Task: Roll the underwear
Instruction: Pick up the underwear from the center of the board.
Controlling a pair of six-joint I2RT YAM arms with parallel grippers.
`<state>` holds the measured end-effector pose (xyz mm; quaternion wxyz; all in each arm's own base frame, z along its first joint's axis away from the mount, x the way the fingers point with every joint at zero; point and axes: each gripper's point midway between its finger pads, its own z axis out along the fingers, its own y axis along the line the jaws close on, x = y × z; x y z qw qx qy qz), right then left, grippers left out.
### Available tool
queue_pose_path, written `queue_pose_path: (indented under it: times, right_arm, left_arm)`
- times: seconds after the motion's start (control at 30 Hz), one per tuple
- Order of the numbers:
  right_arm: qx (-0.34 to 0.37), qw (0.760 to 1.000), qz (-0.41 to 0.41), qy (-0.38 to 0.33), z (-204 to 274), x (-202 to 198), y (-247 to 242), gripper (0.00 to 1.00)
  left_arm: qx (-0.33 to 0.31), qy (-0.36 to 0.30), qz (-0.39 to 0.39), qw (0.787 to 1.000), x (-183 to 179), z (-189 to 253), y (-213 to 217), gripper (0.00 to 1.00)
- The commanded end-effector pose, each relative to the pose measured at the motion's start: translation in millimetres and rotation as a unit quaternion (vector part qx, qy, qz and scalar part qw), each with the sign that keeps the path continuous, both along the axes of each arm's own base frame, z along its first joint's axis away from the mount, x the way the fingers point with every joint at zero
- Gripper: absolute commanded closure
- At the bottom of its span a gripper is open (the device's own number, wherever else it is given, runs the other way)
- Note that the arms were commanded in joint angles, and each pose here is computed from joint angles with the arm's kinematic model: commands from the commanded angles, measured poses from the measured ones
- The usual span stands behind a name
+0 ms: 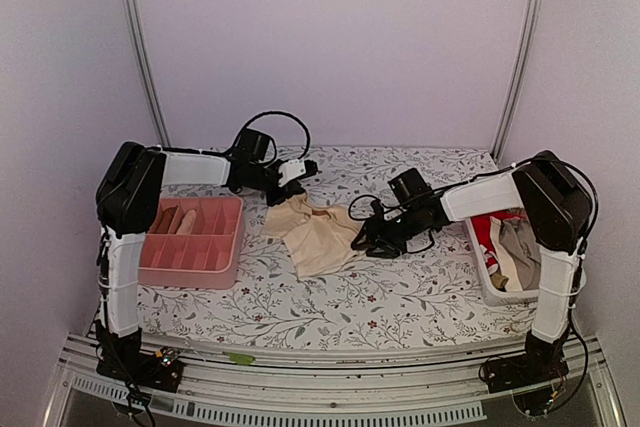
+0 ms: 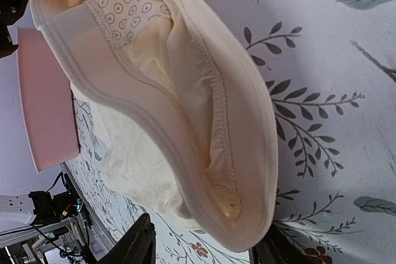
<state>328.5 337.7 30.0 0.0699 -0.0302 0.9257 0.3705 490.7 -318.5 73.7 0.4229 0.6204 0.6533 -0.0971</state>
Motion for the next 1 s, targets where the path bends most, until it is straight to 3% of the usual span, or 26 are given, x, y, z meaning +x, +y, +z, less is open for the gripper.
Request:
queue_pose_path:
  times: [0.0, 0.1, 0.17, 0.27, 0.57, 0.77, 0.97]
  right_arm:
    - [-0.009, 1.000, -0.019, 0.019, -17, 4, 1, 0.51]
    - [-0.017, 0.999, -0.031, 0.025, -24, 6, -2, 0.55]
    - [-0.023, 0.999, -0.039, 0.024, -28, 10, -5, 0.70]
    - [-0.029, 0.998, -0.046, 0.017, -23, 18, -12, 1.00]
    - [-0.139, 0.974, -0.050, -0.170, 104, 69, -63, 1.00]
    - [-0.213, 0.946, -0.071, -0.235, 159, 88, -123, 1.00]
    - [-0.230, 0.922, -0.064, -0.306, 222, 103, -133, 1.00]
  left_arm:
    - [0.000, -0.002, -0.006, 1.000, 4, 3, 2, 1.00]
    - [0.001, -0.003, -0.005, 1.000, 5, 3, 3, 1.00]
    - [-0.002, 0.000, -0.004, 1.000, 7, 4, 4, 1.00]
    - [-0.013, 0.016, -0.001, 1.000, 9, 17, 4, 1.00]
    - [-0.060, 0.048, -0.018, 0.997, 1, 110, 16, 1.00]
    - [-0.088, 0.060, 0.001, 0.994, 7, 167, 37, 1.00]
    - [-0.138, 0.053, -0.055, 0.987, -30, 220, 30, 1.00]
